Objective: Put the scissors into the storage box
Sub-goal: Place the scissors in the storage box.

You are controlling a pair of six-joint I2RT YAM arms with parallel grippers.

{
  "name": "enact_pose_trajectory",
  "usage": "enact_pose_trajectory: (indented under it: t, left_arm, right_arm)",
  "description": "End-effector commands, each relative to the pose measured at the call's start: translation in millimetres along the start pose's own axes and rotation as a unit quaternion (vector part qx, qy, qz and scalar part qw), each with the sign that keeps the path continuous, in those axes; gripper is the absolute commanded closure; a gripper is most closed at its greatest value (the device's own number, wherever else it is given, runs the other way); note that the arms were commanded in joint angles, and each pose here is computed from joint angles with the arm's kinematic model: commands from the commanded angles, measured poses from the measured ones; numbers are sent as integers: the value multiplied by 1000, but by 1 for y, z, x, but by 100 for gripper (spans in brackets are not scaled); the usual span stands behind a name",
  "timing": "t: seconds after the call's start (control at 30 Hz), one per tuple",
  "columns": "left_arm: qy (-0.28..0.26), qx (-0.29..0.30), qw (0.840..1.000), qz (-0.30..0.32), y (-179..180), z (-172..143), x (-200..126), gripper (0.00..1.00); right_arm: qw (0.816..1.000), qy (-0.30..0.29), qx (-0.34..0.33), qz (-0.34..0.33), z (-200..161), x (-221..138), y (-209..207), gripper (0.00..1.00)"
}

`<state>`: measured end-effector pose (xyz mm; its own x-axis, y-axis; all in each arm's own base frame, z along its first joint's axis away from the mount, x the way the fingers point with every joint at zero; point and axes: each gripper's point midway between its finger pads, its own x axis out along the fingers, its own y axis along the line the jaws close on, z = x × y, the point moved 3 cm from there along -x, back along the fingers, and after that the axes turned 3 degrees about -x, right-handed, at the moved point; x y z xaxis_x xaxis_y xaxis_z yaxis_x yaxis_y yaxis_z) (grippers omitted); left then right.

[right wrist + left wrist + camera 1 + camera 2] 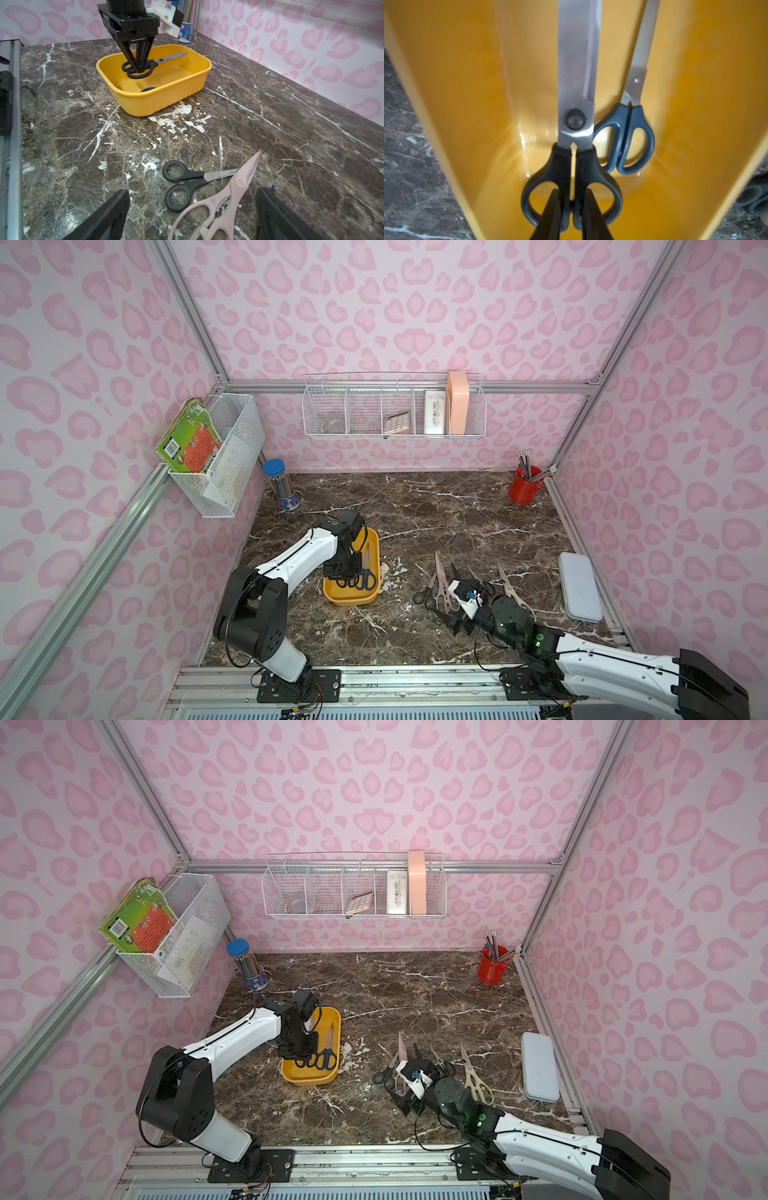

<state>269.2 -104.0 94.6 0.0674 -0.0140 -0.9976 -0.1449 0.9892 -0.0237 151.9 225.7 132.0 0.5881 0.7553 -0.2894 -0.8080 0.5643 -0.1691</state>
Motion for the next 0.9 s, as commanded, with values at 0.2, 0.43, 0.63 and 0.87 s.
enact_pose_trajectory:
  t: [0.2,0.43,0.63,0.87]
  left_arm:
    - [24,3,1000,4,-6,8,27,94]
    - [-24,-17,999,26,3,11,-4,47]
    - [-109,12,994,19,-18,9,-69,52]
    - [-68,151,982,-87,-144,-36,-67,74]
  right_arm:
    - [999,-46,4,-24,11,-12,-8,2]
    - [998,-49,5,-28,12,-13,-9,1]
    - [998,-49,7,-35,13,-14,-11,1]
    - [991,-90,30,-95,21,-33,-31,7]
